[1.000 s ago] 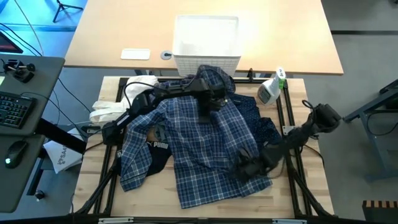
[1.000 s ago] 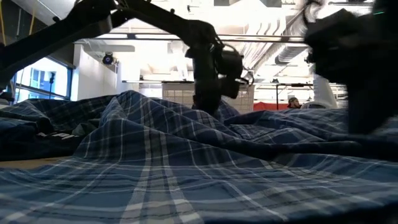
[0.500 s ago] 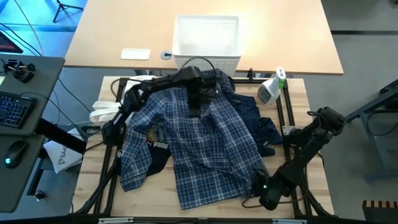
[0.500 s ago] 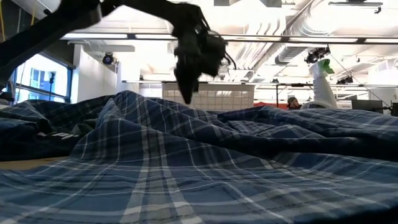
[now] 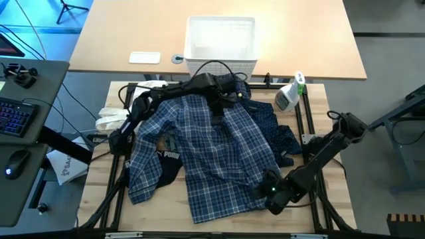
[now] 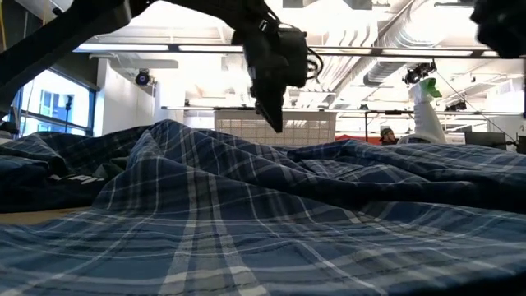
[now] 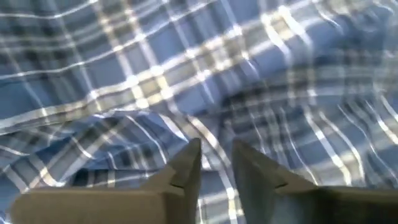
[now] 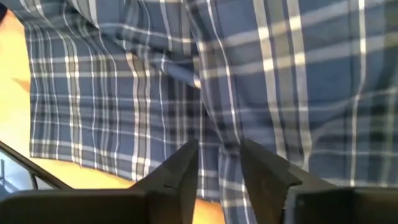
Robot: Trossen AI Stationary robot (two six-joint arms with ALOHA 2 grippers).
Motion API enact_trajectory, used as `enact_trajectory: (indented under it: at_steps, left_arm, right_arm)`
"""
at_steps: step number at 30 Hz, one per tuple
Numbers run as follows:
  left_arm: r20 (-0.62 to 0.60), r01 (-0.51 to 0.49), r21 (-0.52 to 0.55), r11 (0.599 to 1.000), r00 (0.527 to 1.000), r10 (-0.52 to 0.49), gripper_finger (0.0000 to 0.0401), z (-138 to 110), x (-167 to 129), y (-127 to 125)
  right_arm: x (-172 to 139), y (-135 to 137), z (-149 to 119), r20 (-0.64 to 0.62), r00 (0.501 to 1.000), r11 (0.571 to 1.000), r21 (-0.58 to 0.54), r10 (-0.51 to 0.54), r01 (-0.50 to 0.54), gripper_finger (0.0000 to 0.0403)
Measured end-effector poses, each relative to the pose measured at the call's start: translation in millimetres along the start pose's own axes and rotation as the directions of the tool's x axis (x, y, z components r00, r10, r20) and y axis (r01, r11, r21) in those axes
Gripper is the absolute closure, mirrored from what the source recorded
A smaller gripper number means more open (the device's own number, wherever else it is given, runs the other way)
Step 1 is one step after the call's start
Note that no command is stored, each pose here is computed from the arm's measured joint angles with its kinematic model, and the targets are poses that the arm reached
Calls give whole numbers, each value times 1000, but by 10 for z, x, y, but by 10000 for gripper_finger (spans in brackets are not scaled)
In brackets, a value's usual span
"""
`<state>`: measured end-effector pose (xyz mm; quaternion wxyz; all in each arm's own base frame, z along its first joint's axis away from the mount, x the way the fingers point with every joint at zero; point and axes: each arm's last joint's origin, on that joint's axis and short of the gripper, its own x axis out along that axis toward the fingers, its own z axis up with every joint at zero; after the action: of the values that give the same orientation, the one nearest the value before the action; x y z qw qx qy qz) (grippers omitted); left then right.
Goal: Fold Laundry from Bin
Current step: Fold the checkered blue polo
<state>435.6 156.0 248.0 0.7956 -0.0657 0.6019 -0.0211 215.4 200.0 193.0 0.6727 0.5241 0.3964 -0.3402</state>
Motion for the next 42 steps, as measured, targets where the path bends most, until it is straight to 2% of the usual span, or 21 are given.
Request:
enact_trajectory:
  at_steps: [4, 7, 10, 12, 16, 22, 27, 29, 32, 34, 39, 42]
  left_arm:
    - [-58, -48, -37, 998, 997, 46, 265, 11, 220, 30]
    - [-112, -130, -26, 991, 986, 126, 254, 23, 422, 37]
    - [-128, -144, 37, 989, 981, 147, 268, 44, 542, -10]
    - [-129, -149, 84, 985, 979, 159, 298, 62, 568, -69]
    - [-146, -124, 134, 983, 979, 144, 385, 53, 528, -164]
    - [-222, -90, 157, 983, 967, 124, 399, -56, 269, -274]
    - [-177, -115, 143, 983, 974, 139, 399, -110, -120, -323]
    - [-158, -149, 91, 985, 974, 162, 397, -140, -248, -263]
    - [-128, -196, -73, 978, 974, 186, 389, -235, -466, -21]
    - [-96, -160, -190, 969, 985, 144, 377, -336, -614, 208]
    - [-40, -117, -400, 909, 993, 110, 333, -601, -742, 869]
    - [-30, -123, -494, 861, 992, 124, 308, -729, -754, 1149]
  right_arm:
    - [13, 19, 32, 5, 1000, 1000, -12, 0, 0, 258]
    - [16, 20, 39, 6, 1000, 1000, -11, -2, 2, 248]
    - [15, 20, 39, 6, 1000, 1000, -11, -3, 3, 245]
    - [15, 20, 38, 4, 1000, 1000, -11, -4, 4, 245]
    - [15, 18, 35, -5, 1000, 1000, -11, -8, 8, 245]
    - [15, 16, 36, -4, 1000, 1000, -12, -11, 11, 245]
    - [15, 13, 39, -2, 1000, 1000, -14, -15, 15, 245]
    - [15, 12, 39, -2, 1000, 1000, -14, -15, 15, 245]
    - [15, 13, 39, -2, 1000, 1000, -14, -14, 14, 245]
    - [15, 16, 36, -4, 1000, 1000, -13, -11, 11, 245]
    - [15, 16, 36, -4, 1000, 1000, -13, -11, 11, 245]
    - [15, 15, 38, -3, 1000, 1000, -13, -12, 12, 245]
